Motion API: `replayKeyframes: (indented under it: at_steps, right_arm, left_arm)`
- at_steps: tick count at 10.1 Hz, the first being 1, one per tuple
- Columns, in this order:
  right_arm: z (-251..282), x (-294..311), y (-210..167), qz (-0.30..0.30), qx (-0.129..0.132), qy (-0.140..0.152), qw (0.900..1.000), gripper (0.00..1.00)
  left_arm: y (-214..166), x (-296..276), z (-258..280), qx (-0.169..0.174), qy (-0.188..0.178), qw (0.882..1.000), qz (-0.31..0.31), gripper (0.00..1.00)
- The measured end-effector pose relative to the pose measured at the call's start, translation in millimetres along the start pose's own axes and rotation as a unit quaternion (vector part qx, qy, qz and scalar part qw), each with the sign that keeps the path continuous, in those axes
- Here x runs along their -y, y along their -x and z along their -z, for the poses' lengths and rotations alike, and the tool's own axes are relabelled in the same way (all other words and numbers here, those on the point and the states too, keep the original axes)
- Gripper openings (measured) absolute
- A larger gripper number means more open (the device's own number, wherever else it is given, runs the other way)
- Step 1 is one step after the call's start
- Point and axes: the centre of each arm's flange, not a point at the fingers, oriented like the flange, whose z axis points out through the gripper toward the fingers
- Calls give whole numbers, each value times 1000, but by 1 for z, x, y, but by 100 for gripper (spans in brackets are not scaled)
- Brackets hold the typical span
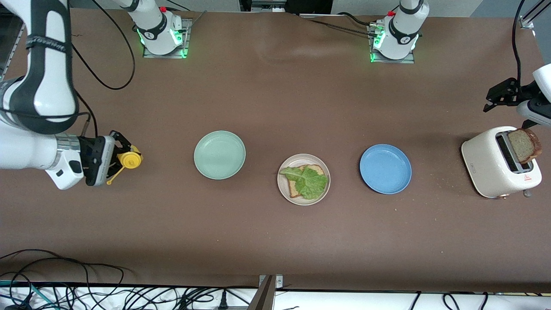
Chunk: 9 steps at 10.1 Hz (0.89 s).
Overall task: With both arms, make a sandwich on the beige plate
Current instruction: 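Carry the bottle upright back to its spot with the right gripper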
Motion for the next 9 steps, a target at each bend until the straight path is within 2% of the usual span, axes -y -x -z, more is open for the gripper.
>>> replayKeyframes:
  at_steps: [3,5,7,9]
  right_arm:
    - [-30,-3,78,81,-64,-31,994,12]
    - [-55,0,136,128,-115,-35,984,12]
    - [-86,9,186,165,-143,-26,976,12]
    - [-120,17,214,204,-167,-2,964,12]
  left_arm:
    - [0,0,0,0,0,1000,0,100]
    - [0,0,0,0,0,1000,0,100]
    - [0,0,0,0,0,1000,0,100]
    - [0,0,0,0,0,1000,0,100]
